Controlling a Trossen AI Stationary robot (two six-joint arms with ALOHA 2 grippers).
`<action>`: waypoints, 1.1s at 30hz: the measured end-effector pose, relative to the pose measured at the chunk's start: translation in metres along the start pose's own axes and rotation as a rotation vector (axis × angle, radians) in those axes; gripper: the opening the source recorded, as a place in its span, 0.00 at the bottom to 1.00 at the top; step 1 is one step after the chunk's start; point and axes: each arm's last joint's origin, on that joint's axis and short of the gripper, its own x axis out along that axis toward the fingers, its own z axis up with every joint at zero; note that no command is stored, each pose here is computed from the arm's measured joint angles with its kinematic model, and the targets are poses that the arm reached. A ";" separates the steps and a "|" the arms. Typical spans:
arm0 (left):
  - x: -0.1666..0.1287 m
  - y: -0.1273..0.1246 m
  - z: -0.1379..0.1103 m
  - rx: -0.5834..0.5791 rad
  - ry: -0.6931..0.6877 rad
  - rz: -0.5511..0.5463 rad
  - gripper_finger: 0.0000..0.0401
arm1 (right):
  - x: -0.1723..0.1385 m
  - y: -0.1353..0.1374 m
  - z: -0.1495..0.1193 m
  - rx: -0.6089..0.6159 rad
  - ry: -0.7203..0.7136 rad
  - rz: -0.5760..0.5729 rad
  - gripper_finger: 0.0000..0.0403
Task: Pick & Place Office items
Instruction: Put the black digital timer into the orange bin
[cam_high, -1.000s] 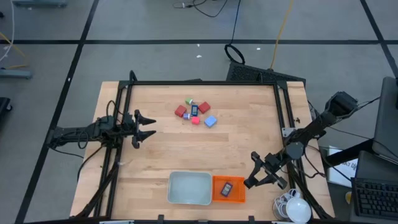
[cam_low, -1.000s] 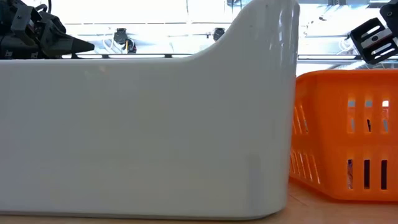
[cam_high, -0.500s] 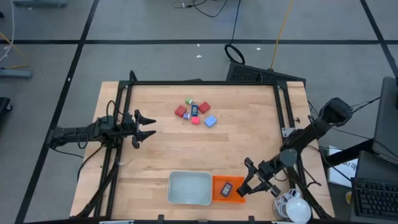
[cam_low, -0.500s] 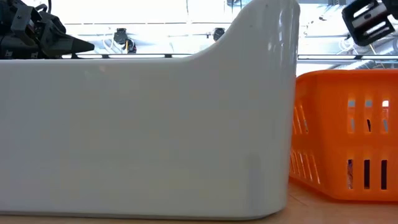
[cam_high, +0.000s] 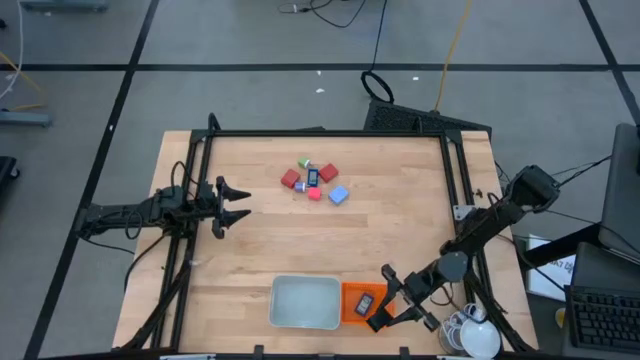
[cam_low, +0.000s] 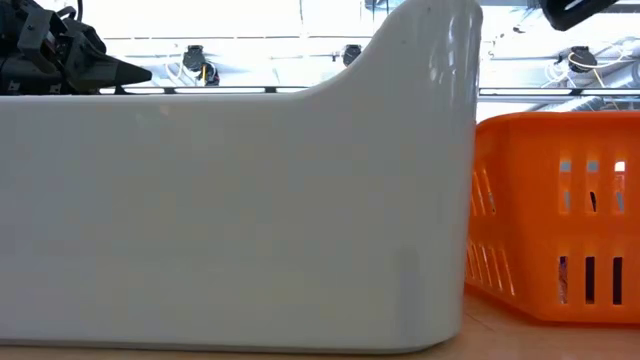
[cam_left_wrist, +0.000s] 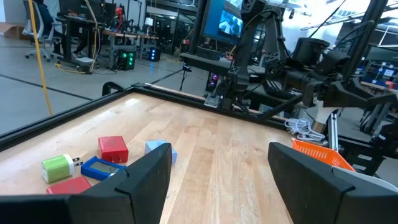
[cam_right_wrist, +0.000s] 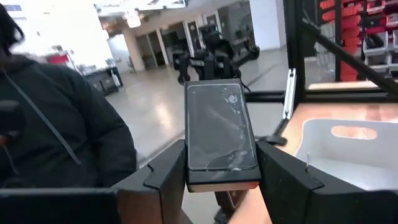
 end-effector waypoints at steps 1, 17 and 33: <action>0.000 0.000 0.000 0.000 0.000 0.000 0.68 | 0.003 -0.001 0.000 -0.003 0.020 -0.009 0.41; 0.000 0.000 0.000 0.000 0.000 0.000 0.68 | 0.010 -0.021 -0.016 0.004 0.288 -0.194 0.41; 0.000 0.000 0.000 0.000 0.000 0.000 0.68 | 0.010 -0.027 -0.041 -0.003 0.433 -0.229 0.41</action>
